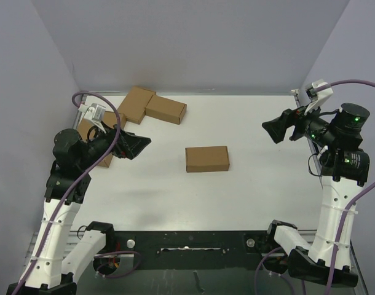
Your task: Fold the paper box
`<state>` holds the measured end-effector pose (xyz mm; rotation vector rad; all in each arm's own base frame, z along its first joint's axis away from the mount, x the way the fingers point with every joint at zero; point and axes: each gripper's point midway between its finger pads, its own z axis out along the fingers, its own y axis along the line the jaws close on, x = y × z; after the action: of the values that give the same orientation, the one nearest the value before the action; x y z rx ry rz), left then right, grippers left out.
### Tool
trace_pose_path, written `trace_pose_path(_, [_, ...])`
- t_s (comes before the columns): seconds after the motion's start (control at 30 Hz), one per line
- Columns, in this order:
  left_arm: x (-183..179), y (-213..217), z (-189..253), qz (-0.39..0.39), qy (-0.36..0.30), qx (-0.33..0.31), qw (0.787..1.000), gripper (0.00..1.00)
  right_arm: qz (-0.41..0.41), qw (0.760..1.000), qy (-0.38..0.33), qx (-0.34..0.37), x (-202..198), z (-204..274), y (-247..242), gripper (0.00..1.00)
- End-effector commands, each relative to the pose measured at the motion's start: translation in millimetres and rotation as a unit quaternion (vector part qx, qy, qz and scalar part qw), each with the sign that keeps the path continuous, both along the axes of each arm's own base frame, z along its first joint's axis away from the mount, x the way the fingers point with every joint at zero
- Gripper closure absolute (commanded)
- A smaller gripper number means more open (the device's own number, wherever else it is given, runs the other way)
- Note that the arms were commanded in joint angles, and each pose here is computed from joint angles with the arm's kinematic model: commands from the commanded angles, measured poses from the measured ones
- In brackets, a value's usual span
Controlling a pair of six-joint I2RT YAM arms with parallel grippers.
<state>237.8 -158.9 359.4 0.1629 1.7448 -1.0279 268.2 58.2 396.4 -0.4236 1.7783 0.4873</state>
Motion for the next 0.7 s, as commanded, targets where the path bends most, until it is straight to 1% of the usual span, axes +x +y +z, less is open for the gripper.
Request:
trace_pose_path(0.0, [-3.7,2.1,14.4,0.003,-0.037,-0.003,0.999,0.02,-0.007,1.0,-0.026,-0.002,-1.9,14.0,-1.1,0.02])
trace_pose_path(0.67, [-3.4,5.8,10.4,0.015,-0.037,0.003,0.999,0.02,-0.006,1.0,-0.029,-0.006,-4.3,14.9,-0.9,0.02])
